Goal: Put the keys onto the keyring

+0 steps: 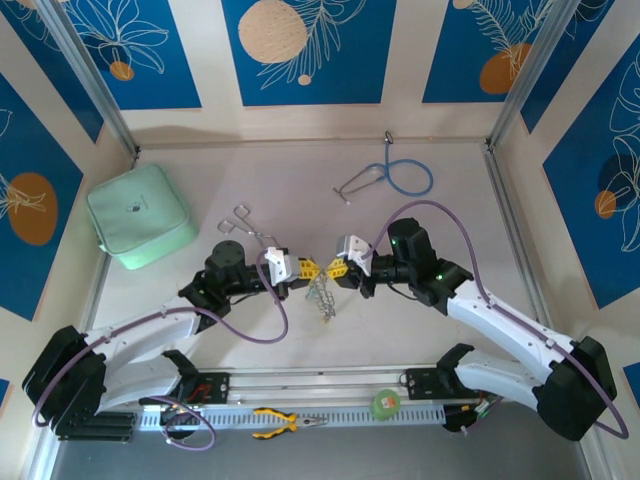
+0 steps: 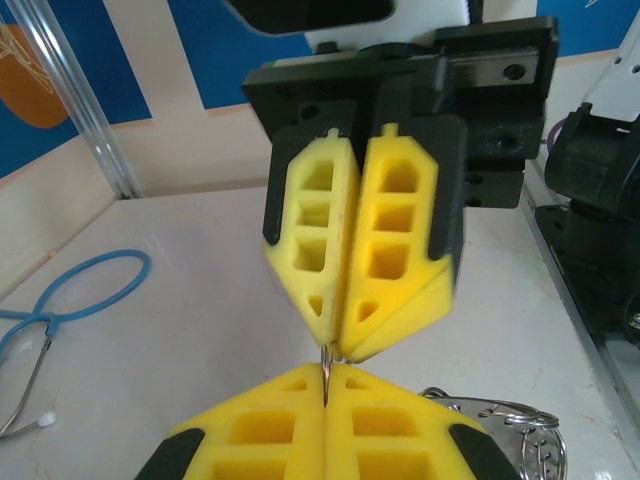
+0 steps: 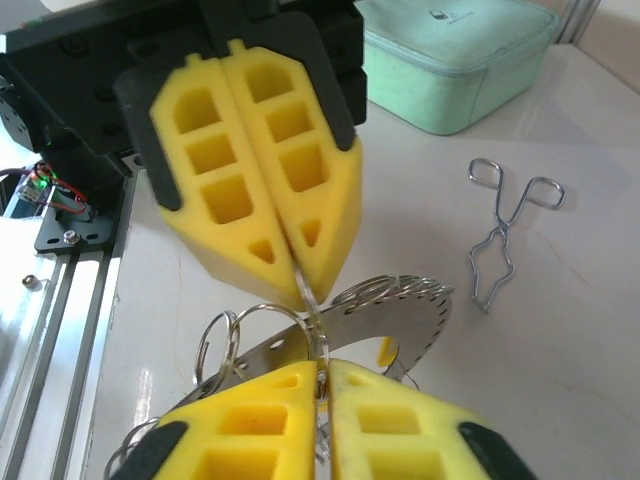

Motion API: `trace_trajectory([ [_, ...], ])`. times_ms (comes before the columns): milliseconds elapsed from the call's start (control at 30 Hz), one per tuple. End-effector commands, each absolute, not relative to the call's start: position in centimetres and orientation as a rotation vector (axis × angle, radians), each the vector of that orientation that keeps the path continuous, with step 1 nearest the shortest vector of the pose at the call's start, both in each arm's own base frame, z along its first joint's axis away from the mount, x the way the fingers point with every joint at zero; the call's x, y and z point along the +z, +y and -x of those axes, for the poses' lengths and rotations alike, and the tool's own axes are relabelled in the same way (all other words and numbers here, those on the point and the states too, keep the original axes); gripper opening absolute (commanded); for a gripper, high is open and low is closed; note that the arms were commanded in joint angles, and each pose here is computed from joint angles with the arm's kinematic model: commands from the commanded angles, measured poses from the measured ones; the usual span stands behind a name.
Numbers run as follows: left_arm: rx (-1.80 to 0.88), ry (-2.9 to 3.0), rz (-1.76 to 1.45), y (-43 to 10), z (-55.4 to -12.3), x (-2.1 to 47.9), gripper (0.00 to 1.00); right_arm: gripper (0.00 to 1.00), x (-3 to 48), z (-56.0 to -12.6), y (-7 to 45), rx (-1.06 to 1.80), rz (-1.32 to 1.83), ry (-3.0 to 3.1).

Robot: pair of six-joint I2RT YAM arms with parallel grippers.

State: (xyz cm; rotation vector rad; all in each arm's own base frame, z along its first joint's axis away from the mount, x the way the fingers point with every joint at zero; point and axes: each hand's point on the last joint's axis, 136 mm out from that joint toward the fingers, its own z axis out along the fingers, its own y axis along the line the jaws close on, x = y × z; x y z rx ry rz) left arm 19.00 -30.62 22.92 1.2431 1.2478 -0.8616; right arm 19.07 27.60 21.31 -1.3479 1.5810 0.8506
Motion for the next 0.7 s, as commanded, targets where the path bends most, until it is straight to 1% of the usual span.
trace_trajectory([
  [0,-0.878,1.120,-1.230,-30.9,-18.4,26.2,0.00,0.08,22.4,-19.0,28.2,0.882,1.356,1.563],
  [100,-0.882,1.109,-1.228,-30.9,-18.3,26.4,0.00,0.07,22.5,-19.1,28.5,0.897,1.360,1.557],
  [167,-0.881,1.109,-1.230,-30.9,-18.3,26.4,0.00,0.08,22.6,-19.1,28.6,0.905,1.360,1.551],
  [300,-0.881,1.116,-1.232,-30.9,-18.3,26.2,0.00,0.23,23.0,-18.9,28.6,0.911,1.355,1.519],
  [400,-0.884,1.114,-1.232,-30.9,-18.3,26.2,0.00,0.28,23.3,-18.7,28.7,0.918,1.357,1.492],
  [533,-0.890,1.108,-1.231,-31.0,-18.3,26.3,0.00,0.27,23.4,-18.7,28.8,0.931,1.362,1.482],
  [600,-0.895,1.102,-1.227,-31.0,-18.3,26.5,0.00,0.22,23.4,-18.7,28.9,0.933,1.363,1.481],
  [667,-0.898,1.096,-1.224,-31.0,-18.2,26.7,0.00,0.15,23.5,-18.7,29.1,0.937,1.365,1.473],
])
